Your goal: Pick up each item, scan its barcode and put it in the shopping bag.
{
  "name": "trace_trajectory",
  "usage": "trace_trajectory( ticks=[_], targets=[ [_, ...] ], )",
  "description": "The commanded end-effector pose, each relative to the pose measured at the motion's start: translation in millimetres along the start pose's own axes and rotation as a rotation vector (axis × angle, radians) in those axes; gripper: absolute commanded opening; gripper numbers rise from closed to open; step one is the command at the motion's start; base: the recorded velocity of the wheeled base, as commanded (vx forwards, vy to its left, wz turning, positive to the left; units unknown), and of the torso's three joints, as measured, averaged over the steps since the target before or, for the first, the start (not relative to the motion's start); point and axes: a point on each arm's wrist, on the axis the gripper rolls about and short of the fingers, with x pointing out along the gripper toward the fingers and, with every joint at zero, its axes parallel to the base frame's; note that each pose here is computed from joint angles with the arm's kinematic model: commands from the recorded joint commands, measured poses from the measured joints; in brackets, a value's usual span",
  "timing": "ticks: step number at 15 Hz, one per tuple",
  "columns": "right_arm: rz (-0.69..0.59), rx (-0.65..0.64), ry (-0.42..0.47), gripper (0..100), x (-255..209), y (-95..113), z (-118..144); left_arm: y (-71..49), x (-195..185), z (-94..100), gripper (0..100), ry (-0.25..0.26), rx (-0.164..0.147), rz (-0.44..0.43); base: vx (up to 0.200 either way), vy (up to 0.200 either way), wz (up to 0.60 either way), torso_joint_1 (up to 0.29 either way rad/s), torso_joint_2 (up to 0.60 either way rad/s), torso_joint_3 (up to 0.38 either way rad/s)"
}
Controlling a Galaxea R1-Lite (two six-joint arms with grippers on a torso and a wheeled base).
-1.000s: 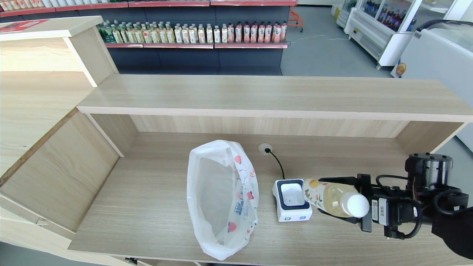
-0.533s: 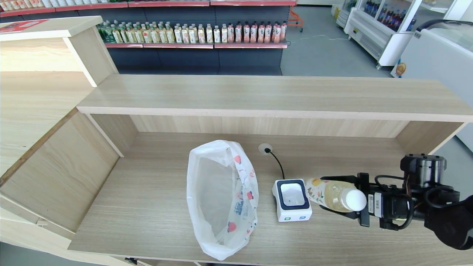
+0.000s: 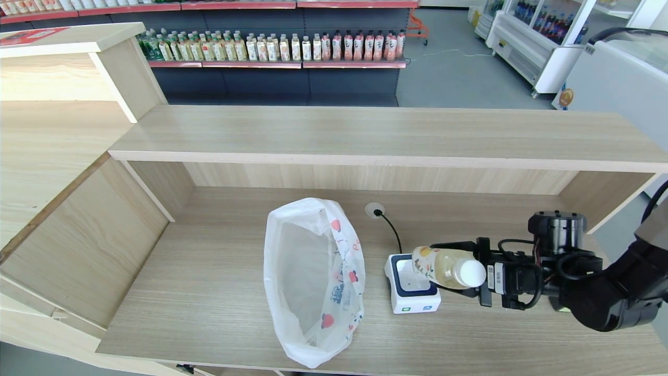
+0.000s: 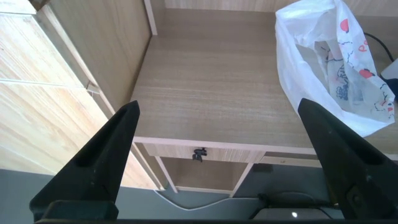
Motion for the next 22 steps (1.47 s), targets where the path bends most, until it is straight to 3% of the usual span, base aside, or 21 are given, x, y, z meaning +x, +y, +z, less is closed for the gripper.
trace_trajectory(
  ticks=[1,6,17,20,22],
  targets=[
    [0.013,0.005,-0.010,0,9.6,2.2,-10.0,0.0,0.0,-0.1,100,0.000,0.000,0.000,0.000,0.000,0.00,0.000,0.00,0.000],
    [0.017,-0.047,-0.043,0,31.4,-4.3,-24.0,0.0,0.1,-0.5,100,0.002,0.000,0.000,0.000,0.000,0.00,0.000,0.00,0.000],
    [0.021,-0.061,-0.052,0,36.7,-4.1,-24.4,0.0,0.0,-0.1,100,0.000,0.000,0.000,0.000,0.000,0.00,0.000,0.00,0.000],
    [0.001,-0.078,-0.056,0,29.2,-14.0,-13.5,0.0,0.0,-0.1,100,0.000,0.000,0.000,0.000,0.000,0.00,0.000,0.00,0.000],
    [-0.063,0.021,-0.064,0,6.4,-41.5,19.4,0.0,0.0,-0.1,100,0.000,0.000,0.000,0.000,0.000,0.00,0.000,0.00,0.000]
  ],
)
